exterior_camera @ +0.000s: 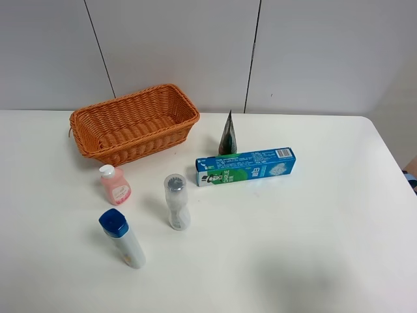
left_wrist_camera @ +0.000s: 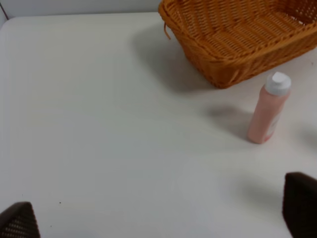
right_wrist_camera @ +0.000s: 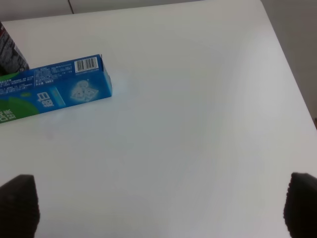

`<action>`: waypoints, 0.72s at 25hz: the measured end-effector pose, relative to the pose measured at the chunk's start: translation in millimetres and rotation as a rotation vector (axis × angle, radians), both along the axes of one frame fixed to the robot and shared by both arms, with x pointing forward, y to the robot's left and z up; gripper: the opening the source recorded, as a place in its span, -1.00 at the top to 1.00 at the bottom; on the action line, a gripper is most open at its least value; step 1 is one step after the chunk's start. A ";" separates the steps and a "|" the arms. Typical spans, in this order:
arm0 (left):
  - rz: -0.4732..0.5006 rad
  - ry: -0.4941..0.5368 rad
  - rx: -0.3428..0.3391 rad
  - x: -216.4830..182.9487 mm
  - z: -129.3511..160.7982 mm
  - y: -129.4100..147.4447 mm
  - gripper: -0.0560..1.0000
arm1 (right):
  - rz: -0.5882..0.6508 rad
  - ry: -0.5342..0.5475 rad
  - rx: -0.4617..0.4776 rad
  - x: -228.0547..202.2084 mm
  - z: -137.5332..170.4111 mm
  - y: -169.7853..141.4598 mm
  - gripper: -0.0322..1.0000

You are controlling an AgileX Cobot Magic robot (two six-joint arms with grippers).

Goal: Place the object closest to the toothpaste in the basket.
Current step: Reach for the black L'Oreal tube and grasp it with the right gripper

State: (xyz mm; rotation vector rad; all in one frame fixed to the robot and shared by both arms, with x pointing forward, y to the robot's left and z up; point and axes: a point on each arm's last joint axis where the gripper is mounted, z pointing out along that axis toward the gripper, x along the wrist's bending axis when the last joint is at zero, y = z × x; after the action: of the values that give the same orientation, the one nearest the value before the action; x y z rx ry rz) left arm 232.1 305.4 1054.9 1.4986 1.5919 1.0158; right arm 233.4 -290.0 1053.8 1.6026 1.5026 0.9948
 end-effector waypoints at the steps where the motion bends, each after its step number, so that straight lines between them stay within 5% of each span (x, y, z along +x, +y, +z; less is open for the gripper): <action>1: 0.000 0.000 0.000 0.0 0.0 0.0 -0.99 | 0.001 0.000 0.002 0.0 0.0 0.2 -0.99; 9: 0.000 0.000 0.000 0.0 0.0 0.0 -0.99 | -0.002 0.103 0.070 23.4 9.3 0.1 -0.99; 18: 0.000 0.000 0.000 0.0 0.0 0.0 -0.99 | 0.007 0.262 0.178 130.9 53.4 -3.8 -0.99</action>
State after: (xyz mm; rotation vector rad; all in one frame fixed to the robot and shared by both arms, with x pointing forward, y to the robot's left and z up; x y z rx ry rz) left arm 232.1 305.4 1054.9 1.4986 1.5919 1.0158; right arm 364.3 -293.7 1107.3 1.9163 1.6299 0.9746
